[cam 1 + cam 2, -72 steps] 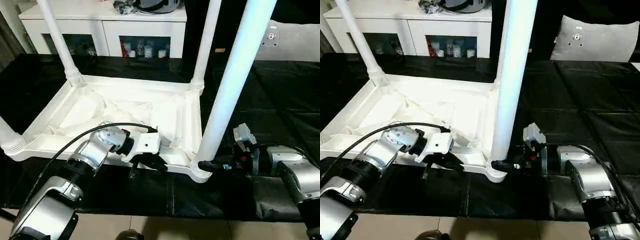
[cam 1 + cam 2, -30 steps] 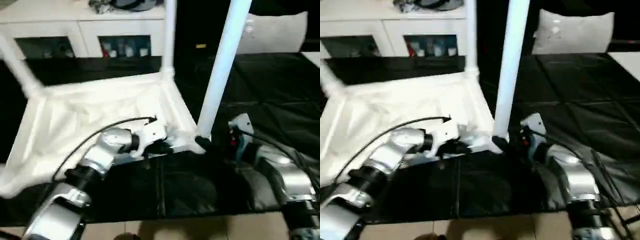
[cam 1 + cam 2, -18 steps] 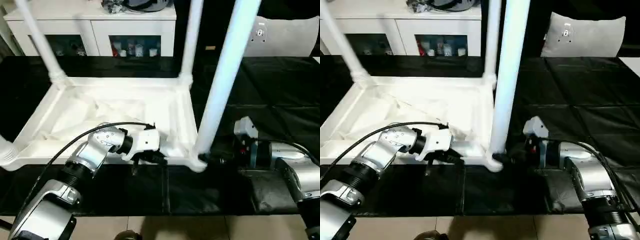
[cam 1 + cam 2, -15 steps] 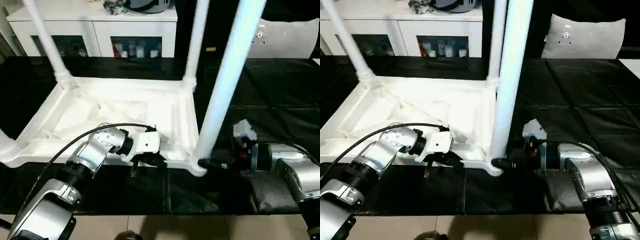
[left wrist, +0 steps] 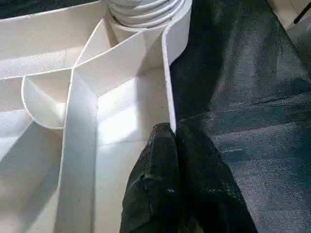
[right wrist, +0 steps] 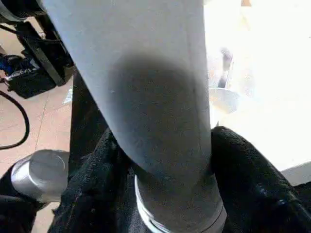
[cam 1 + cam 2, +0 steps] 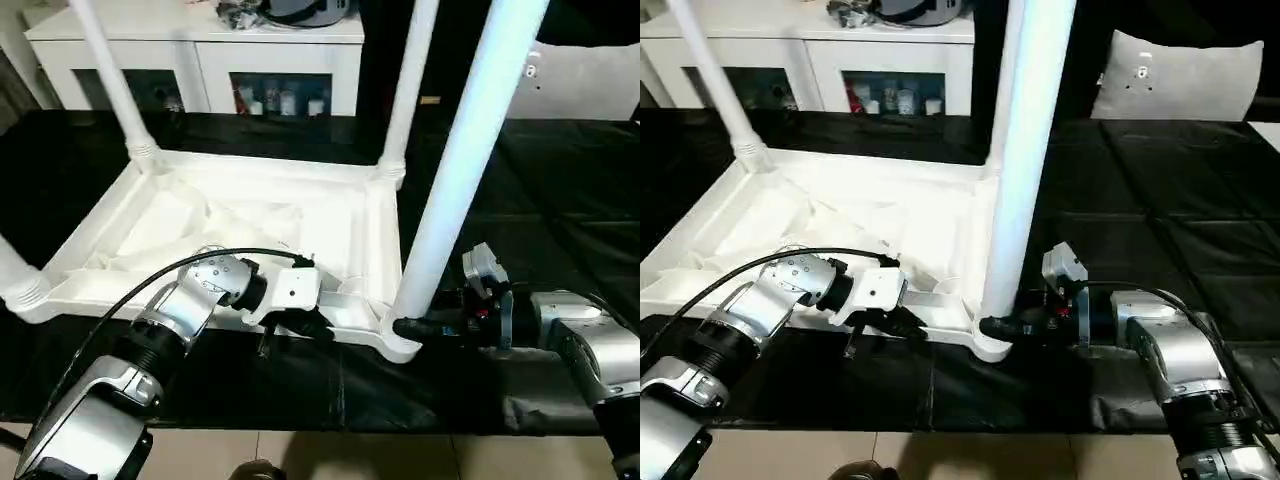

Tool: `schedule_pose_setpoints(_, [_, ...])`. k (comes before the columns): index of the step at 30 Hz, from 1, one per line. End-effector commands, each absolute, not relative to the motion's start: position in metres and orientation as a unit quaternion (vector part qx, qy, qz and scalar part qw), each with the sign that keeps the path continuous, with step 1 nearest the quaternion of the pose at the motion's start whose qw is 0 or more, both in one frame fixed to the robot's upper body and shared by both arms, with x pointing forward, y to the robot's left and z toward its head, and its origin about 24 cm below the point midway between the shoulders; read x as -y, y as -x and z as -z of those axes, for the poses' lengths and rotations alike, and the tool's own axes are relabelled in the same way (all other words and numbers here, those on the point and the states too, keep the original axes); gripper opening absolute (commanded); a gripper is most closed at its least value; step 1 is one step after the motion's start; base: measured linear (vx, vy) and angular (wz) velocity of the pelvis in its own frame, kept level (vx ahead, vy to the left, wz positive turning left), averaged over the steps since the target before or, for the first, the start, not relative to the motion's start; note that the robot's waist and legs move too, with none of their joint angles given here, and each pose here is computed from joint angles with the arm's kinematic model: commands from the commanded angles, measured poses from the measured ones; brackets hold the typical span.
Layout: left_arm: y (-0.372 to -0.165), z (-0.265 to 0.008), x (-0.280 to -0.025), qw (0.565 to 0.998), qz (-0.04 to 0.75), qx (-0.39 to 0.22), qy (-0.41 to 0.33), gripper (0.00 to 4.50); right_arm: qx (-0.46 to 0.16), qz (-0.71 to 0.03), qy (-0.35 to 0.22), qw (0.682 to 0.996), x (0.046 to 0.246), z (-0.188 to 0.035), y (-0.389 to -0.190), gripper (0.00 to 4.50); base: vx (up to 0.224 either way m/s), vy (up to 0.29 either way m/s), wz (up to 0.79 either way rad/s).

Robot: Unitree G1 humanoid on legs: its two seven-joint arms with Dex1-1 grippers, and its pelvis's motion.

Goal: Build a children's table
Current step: Rotate leg to tighten

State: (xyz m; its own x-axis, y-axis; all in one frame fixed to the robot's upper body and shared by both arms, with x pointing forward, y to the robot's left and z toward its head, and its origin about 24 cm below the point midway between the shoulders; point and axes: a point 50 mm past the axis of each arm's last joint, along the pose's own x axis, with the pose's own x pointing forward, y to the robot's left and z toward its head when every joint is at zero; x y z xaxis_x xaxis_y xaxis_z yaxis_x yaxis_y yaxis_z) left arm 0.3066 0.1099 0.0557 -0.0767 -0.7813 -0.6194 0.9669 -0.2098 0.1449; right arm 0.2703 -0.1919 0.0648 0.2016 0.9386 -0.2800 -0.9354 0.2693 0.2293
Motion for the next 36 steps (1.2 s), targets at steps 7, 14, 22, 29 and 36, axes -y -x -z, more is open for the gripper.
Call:
schedule_pose_setpoints(7, [-0.307,-0.048,-0.101,0.643,0.694,-0.195,-0.261,0.00,-0.181,-0.584,-0.020,0.791,0.175,-0.062,-0.268,2.08,0.000,0.000,0.00])
schedule_pose_setpoints(14, [-0.320,-0.050,-0.080,0.732,0.616,-0.209,-0.205,0.00,-0.185,-0.426,-0.028,0.885,0.161,-0.053,-0.295,2.03,0.000,0.000,0.00])
schedule_pose_setpoints(22, [-0.330,-0.053,-0.036,0.806,0.522,-0.216,-0.176,0.00,-0.169,-0.274,-0.078,0.943,0.141,-0.049,-0.325,2.34,-0.007,0.005,-0.01])
schedule_pose_setpoints(29, [-0.333,-0.055,-0.047,0.808,0.518,-0.202,-0.195,0.00,-0.149,-0.277,-0.065,0.947,0.145,-0.052,-0.322,3.02,0.000,0.000,0.00])
schedule_pose_setpoints(36, [-0.329,-0.048,-0.075,0.777,0.547,-0.195,-0.242,0.00,-0.117,-0.334,-0.027,0.935,0.175,-0.060,-0.312,3.49,0.000,0.000,0.00])
